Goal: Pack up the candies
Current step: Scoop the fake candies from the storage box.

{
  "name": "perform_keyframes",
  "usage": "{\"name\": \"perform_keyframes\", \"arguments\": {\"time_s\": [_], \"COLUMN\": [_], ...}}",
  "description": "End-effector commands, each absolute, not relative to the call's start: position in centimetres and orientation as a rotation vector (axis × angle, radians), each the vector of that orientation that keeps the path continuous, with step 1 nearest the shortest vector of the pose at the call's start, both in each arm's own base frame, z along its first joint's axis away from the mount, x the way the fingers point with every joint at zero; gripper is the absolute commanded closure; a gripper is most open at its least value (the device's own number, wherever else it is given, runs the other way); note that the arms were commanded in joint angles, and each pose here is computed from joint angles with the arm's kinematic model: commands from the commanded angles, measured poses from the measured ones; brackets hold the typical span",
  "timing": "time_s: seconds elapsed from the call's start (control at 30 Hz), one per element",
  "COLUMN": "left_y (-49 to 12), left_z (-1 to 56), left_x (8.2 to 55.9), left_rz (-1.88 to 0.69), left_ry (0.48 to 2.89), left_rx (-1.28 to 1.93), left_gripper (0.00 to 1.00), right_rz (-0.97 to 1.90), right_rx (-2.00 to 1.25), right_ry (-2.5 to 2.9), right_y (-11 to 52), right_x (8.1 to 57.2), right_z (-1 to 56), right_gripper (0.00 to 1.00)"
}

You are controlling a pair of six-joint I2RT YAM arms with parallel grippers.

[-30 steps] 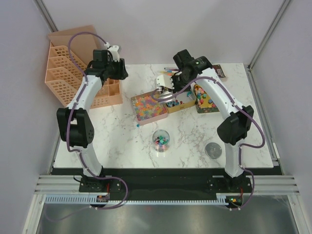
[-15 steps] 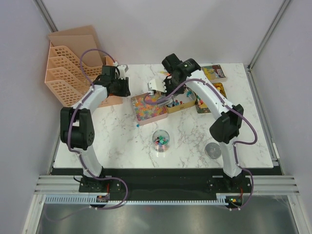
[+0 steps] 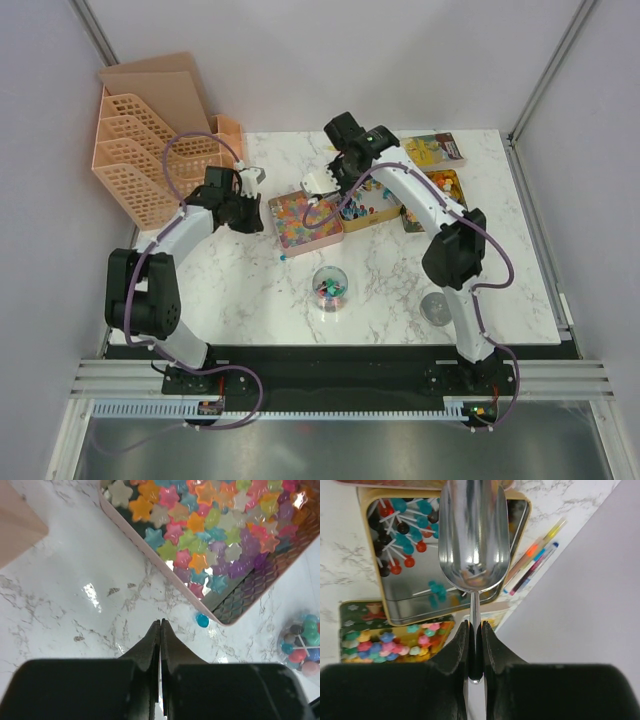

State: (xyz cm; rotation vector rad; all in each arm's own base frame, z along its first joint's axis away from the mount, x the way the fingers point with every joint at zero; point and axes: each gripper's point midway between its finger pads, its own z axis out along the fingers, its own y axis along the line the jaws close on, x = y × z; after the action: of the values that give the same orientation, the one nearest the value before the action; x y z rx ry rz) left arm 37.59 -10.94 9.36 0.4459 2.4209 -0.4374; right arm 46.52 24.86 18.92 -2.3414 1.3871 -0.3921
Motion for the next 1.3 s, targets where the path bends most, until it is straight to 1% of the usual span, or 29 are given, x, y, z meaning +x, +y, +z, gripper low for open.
{"name": "perform_keyframes", "arguments": {"time_s": [0.0, 0.2, 0.4, 0.7, 0.77, 0.8, 1.07, 1.27], "left_y": [-11.9, -12.1, -12.5, -12.8, -12.8, -12.9, -12.9, -12.9], "left_z": [8.9, 7.5, 7.7, 8.2, 8.3, 8.4, 8.2, 8.2], "left_x": [36.1, 35.5, 35.2, 35.0, 35.0, 34.9, 34.3, 33.9], "left_rz": [-0.504, -0.544, -0.573, -0.599, -0.602, -0.603, -0.612, -0.603], "left_ry": [2.408, 2.457, 2.458, 2.441, 2.437, 2.433, 2.42, 2.403], "left_rx": [0.543, 0.543, 0.523, 0.515, 0.516, 0.515, 0.505, 0.484], "left_gripper": [0.98, 0.98, 0.98, 0.98, 0.98, 0.98, 0.98, 0.98], "right_rz": [-0.479, -0.532, -0.659, -0.858, -0.878, -0.903, -0.871, -0.856], "right_rx": [-2.39, -2.458, -2.5, -2.598, -2.62, -2.612, -2.732, -2.738], "right_ry": [1.184, 1.043, 0.914, 0.748, 0.722, 0.714, 0.578, 0.565], "right_y": [26.7, 28.2, 28.8, 28.5, 28.6, 28.7, 27.9, 28.3], "right_x": [48.8, 50.1, 52.0, 52.9, 52.6, 52.5, 49.5, 48.7], "right_z": [19.5, 18.3, 17.9, 16.4, 15.4, 15.9, 14.7, 14.4], "right_gripper": [1.0, 1.0, 1.0, 1.0, 1.0, 1.0, 1.0, 1.0]}}
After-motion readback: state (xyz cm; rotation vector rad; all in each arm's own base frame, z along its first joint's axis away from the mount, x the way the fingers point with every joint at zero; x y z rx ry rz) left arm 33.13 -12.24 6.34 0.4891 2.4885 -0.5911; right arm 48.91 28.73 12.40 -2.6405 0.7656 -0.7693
